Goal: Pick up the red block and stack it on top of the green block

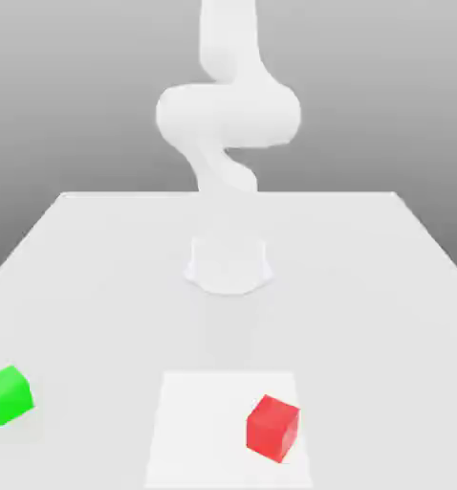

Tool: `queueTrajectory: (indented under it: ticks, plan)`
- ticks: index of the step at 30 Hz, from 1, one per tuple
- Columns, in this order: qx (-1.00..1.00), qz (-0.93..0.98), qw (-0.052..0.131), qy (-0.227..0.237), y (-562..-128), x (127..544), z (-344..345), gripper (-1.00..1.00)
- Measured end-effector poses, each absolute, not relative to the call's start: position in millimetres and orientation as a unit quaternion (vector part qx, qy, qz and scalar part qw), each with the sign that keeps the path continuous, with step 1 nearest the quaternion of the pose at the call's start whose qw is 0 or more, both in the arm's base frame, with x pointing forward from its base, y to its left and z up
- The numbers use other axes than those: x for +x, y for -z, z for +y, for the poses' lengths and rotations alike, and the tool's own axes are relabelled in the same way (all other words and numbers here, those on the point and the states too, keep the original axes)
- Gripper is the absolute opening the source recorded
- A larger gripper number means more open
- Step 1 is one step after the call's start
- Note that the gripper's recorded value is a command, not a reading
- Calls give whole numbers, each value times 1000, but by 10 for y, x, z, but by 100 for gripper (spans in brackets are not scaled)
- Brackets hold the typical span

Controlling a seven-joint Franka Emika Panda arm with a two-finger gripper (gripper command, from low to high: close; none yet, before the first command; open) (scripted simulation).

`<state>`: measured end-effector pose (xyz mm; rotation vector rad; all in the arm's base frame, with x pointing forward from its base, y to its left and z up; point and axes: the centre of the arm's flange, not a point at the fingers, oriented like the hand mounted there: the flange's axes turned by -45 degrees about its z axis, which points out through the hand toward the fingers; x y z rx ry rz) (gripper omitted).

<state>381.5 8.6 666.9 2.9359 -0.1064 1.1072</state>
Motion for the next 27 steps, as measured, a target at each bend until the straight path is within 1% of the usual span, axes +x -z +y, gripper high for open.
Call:
queueTrajectory:
  ticks: [5, 8, 11, 16, 22, 24, 27]
  plan:
    - [957, -89, 7, -276, -5675, 4370, 207, 0]
    - [965, -120, 9, -232, -5057, 4578, 257, 0]
    - [971, -151, 10, -186, -4430, 4696, 301, 0]
    - [973, -202, 8, -110, -3401, 4699, 383, 0]
    - [965, -260, 1, -16, -2278, 4409, 545, 0]
    - [963, -269, -1, -5, -2011, 4368, 561, 0]
    - [962, -272, -1, -1, -1654, 4356, 566, 0]
